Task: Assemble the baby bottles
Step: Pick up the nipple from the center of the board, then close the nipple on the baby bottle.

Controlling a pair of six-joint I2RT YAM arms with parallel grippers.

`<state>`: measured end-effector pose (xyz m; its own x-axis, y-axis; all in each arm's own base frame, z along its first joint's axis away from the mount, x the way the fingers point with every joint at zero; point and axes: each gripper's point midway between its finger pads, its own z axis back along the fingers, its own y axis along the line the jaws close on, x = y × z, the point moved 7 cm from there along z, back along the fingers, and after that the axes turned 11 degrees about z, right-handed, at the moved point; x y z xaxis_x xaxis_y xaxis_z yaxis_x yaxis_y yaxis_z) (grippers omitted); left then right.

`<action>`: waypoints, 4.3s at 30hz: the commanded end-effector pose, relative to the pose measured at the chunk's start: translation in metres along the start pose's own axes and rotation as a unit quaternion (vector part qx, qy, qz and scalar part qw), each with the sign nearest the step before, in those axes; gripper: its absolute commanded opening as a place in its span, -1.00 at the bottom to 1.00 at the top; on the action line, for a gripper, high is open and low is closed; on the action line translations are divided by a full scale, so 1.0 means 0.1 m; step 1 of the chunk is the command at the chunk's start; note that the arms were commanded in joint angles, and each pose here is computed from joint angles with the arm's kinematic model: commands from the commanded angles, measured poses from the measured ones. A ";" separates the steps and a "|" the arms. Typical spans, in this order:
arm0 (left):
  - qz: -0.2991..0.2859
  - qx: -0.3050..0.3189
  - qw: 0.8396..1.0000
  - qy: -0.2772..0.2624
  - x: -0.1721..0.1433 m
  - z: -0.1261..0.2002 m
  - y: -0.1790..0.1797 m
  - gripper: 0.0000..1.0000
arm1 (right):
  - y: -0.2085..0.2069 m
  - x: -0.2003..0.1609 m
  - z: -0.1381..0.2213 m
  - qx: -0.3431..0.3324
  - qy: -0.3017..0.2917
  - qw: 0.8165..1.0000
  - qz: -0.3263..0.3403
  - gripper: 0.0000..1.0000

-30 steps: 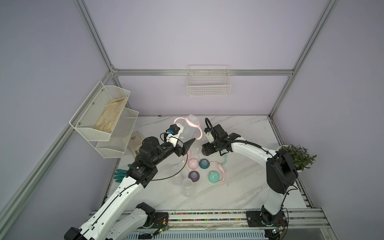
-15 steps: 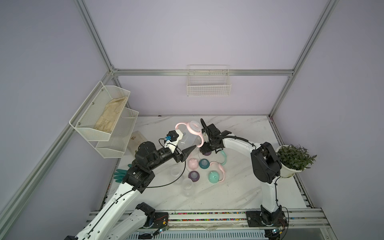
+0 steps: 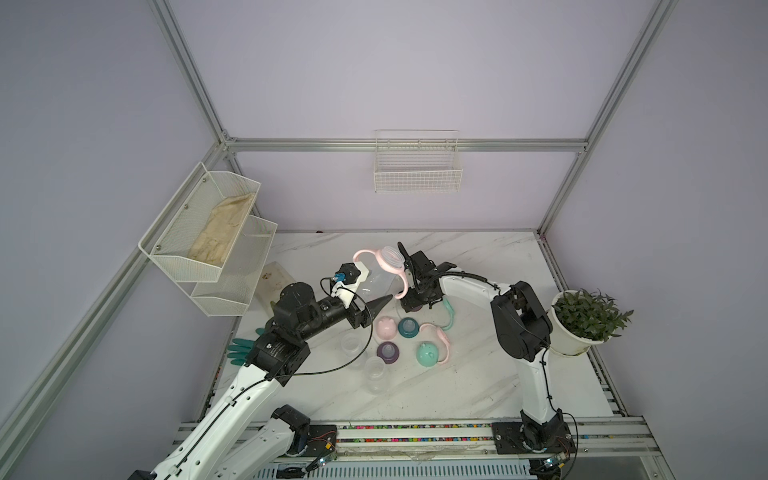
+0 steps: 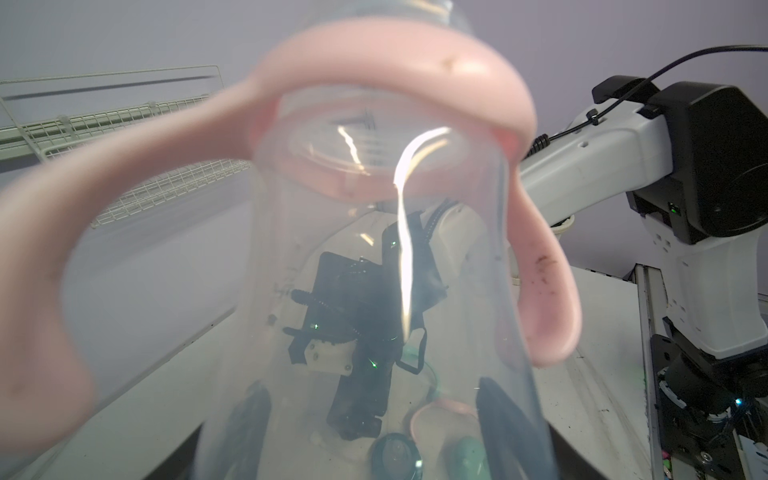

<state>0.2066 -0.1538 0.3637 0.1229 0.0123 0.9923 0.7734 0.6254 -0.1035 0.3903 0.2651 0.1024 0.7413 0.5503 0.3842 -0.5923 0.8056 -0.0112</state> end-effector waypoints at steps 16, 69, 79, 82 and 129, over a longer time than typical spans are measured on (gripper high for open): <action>-0.019 0.013 1.000 -0.019 0.05 0.06 0.01 -1.00 | 0.15 -0.15 -0.23 -0.046 0.048 0.997 0.032 0.45; -0.014 0.091 0.996 0.007 -0.92 -0.56 0.51 -1.00 | 0.26 0.72 3.53 0.105 -0.307 0.941 0.095 0.01; -0.012 0.098 0.995 0.006 -0.92 -0.70 0.59 -1.00 | 0.41 0.68 3.60 0.141 -0.311 0.933 0.110 -0.03; -0.009 0.094 0.996 0.003 -0.92 -0.72 0.58 -1.00 | 0.43 0.68 3.59 0.145 -0.309 0.933 0.111 -0.03; -0.027 0.046 0.998 -0.016 -0.89 -0.75 0.48 -1.00 | 0.59 0.57 3.41 0.231 -0.284 0.924 0.115 -0.09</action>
<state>0.2755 -0.1749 0.2235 0.2158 -0.0571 0.9748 0.6714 0.7335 -0.1057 0.3022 0.2663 0.4326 0.3863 0.4011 0.8306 -0.8540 0.4958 0.1578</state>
